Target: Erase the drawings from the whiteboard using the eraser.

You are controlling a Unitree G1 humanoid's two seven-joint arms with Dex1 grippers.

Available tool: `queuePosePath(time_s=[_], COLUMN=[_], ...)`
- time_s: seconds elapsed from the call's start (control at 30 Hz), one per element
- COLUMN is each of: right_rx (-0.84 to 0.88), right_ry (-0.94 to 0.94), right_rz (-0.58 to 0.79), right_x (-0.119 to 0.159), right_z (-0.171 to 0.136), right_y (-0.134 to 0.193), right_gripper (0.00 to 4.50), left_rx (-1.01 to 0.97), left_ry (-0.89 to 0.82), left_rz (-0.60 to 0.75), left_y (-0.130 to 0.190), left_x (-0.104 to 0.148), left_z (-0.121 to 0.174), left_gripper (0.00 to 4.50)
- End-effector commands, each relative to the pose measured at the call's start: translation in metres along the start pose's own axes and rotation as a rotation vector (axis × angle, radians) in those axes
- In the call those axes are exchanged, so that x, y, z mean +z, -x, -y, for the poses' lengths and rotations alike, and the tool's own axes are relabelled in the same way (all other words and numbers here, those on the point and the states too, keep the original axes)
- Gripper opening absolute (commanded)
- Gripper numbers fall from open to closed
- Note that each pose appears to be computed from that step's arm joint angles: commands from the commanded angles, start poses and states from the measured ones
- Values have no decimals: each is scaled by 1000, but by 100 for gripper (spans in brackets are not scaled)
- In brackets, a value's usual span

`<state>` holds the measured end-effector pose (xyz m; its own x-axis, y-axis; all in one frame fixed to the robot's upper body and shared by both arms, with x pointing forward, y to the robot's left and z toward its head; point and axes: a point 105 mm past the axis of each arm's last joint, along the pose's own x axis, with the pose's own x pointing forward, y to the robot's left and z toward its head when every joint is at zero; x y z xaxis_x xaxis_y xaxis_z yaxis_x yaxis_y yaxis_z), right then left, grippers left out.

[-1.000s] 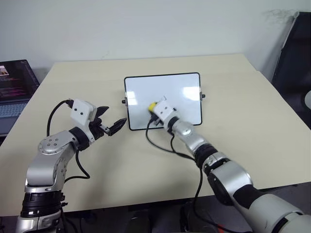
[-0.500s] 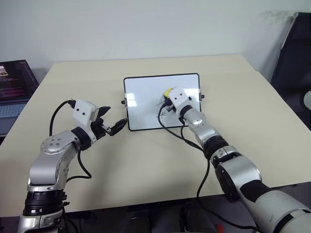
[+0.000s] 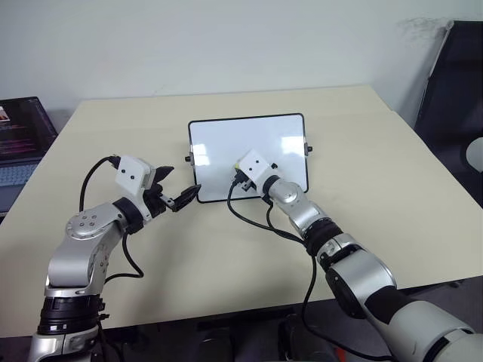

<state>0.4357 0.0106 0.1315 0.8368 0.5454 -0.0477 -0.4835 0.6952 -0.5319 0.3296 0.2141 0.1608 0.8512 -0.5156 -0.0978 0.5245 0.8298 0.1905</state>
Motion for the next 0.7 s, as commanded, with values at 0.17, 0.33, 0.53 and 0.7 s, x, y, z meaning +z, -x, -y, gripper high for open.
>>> queuePosePath(time_s=[0.17, 0.33, 0.53, 0.7], right_rx=[-107, -79, -111, -101], right_ry=[-41, -32, -84, -226], right_rz=[-184, -209, -226, -159], right_x=[-50, -60, -69, -53], right_z=[30, 21, 25, 26], right_y=[15, 19, 24, 20], right_gripper=[143, 143, 143, 143], left_rx=[-7, -11, -9, -5], left_ry=[-29, -27, -24, -22], left_rz=[39, 40, 41, 41], left_y=[0, -1, 0, 0], left_x=[11, 11, 11, 10], left_z=[1, 2, 2, 2], left_gripper=[450, 450, 450, 450])
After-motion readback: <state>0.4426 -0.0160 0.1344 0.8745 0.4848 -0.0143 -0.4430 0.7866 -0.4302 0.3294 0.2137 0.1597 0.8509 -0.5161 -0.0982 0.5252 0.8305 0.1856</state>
